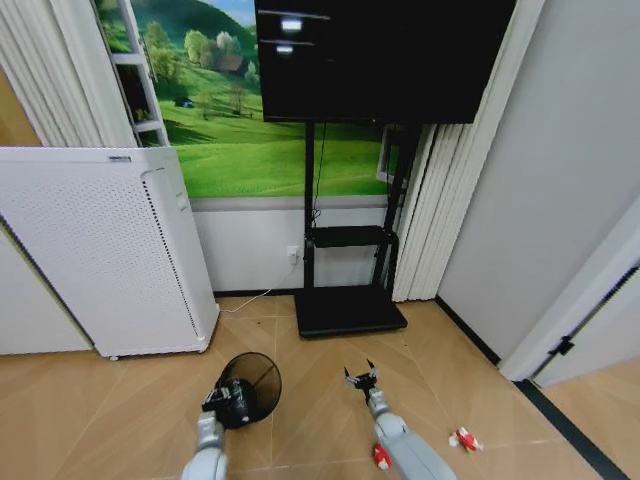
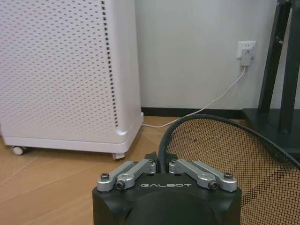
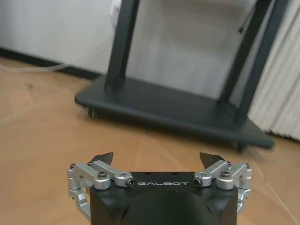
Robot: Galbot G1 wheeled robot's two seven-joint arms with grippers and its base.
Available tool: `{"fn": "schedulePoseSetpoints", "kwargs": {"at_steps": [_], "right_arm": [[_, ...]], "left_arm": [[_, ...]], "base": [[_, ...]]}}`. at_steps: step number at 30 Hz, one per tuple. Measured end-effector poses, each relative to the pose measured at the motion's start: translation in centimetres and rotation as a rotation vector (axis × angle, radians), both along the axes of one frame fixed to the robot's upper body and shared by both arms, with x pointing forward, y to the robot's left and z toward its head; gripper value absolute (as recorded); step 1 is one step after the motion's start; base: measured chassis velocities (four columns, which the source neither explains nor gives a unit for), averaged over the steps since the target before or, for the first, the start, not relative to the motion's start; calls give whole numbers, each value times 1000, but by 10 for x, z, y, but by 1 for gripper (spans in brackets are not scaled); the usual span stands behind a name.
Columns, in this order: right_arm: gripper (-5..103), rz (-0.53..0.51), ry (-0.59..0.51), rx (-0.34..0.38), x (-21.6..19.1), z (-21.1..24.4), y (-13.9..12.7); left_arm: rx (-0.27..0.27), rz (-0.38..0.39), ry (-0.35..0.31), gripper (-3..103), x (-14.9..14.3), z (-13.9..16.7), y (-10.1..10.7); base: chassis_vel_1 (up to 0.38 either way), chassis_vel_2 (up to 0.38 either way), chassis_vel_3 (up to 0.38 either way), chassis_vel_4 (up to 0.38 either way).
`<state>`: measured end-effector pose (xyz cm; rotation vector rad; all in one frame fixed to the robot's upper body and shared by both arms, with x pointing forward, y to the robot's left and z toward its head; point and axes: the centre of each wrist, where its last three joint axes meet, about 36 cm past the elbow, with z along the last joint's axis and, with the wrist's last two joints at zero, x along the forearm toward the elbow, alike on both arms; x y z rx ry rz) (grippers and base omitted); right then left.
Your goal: Pick up the trash bin and place the garbage on the floor into it.
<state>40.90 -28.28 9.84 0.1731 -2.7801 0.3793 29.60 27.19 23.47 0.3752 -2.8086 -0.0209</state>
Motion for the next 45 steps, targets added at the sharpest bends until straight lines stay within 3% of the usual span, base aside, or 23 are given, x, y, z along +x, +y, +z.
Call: {"fn": "schedulePoseSetpoints", "kwargs": {"at_steps": [4,6,11,15,25,28,35,45], "right_arm": [[100,7,37,-25,-35,-12,-13],[100,27,98,-52,-66,-22,-24],[100,74,168,-76,-101,-36,-28],[100,138,227,-97,-139,-51,-11],[100,108,254,-130,-146,-57,12],[100,43,245,-158,-133,-55,7],[100,3,264,-180,-127,-54,-4],[100,-26,330,-189,-146,-58,-17]], "left_arm": [[-7,26,1,6,-32,-1,17],[-8,59,-5,6,-52,-1,36],[10,87,-22,6,-63,3,57],[39,103,-41,6,-62,7,76],[36,97,-44,6,-58,7,72],[31,88,-40,6,-57,5,66],[32,85,-44,6,-55,7,65],[36,89,-54,6,-50,12,67]], "base": [[0,0,0,0],[0,0,0,0],[0,0,0,0],[0,0,0,0],[0,0,0,0],[0,0,0,0],[0,0,0,0],[0,0,0,0]]}}
